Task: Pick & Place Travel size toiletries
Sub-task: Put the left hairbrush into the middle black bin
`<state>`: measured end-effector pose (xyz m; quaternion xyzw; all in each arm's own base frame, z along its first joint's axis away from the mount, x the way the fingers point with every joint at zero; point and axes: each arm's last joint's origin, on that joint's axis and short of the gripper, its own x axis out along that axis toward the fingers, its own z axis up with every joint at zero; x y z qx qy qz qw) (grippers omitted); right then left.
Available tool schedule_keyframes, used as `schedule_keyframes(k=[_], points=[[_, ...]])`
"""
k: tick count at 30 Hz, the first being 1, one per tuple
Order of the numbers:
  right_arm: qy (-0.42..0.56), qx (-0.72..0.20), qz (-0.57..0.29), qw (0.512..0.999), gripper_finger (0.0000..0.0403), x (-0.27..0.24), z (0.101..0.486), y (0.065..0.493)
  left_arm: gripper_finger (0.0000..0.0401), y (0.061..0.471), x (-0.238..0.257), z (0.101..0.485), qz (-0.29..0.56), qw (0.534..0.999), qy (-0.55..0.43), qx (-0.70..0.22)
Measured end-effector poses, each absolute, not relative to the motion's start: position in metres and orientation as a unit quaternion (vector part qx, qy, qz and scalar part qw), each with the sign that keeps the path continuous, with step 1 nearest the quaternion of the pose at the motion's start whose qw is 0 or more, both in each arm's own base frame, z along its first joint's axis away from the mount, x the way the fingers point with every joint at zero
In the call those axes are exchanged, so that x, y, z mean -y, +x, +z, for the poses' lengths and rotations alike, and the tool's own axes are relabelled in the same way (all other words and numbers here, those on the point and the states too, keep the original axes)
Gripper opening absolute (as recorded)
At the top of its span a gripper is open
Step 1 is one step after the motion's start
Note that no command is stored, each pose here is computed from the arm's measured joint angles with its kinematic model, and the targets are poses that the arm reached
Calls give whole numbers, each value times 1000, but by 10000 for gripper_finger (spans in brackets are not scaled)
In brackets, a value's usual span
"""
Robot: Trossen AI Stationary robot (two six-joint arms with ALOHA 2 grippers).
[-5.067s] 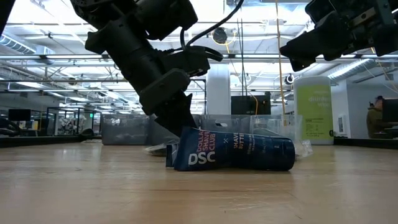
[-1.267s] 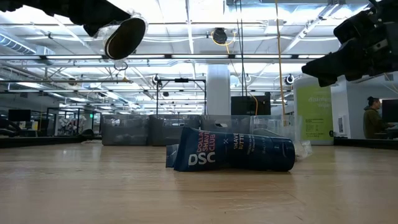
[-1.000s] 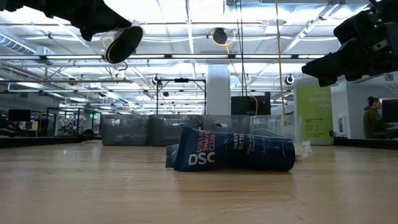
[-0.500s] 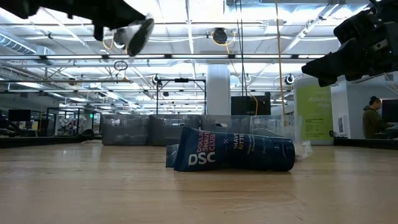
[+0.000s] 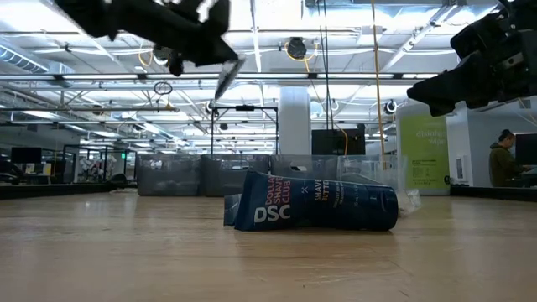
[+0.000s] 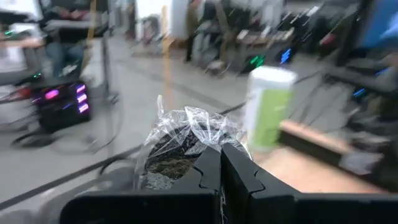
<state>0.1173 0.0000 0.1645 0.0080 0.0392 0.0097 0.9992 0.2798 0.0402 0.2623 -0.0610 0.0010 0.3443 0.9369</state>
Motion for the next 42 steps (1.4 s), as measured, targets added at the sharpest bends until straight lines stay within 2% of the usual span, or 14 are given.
schedule_keyframes(k=[6, 13, 18, 25, 35, 42], points=[[8, -39, 10, 999, 93, 0, 165, 117, 2, 303, -83, 264, 409, 909, -53, -66], [8, -39, 10, 999, 93, 0, 165, 117, 4, 309, -127, 227, 469, 874, -72, -108], [8, -39, 10, 999, 93, 0, 165, 117, 3, 317, -149, 200, 450, 878, -128, -99], [8, -39, 10, 999, 93, 0, 165, 117, 3, 324, -156, 178, 433, 883, -142, -111], [8, -39, 10, 999, 93, 0, 165, 117, 20, 323, -156, 180, 432, 884, -139, -108], [8, -39, 10, 999, 93, 0, 165, 117, 18, 322, -156, 178, 434, 882, -139, -121]])
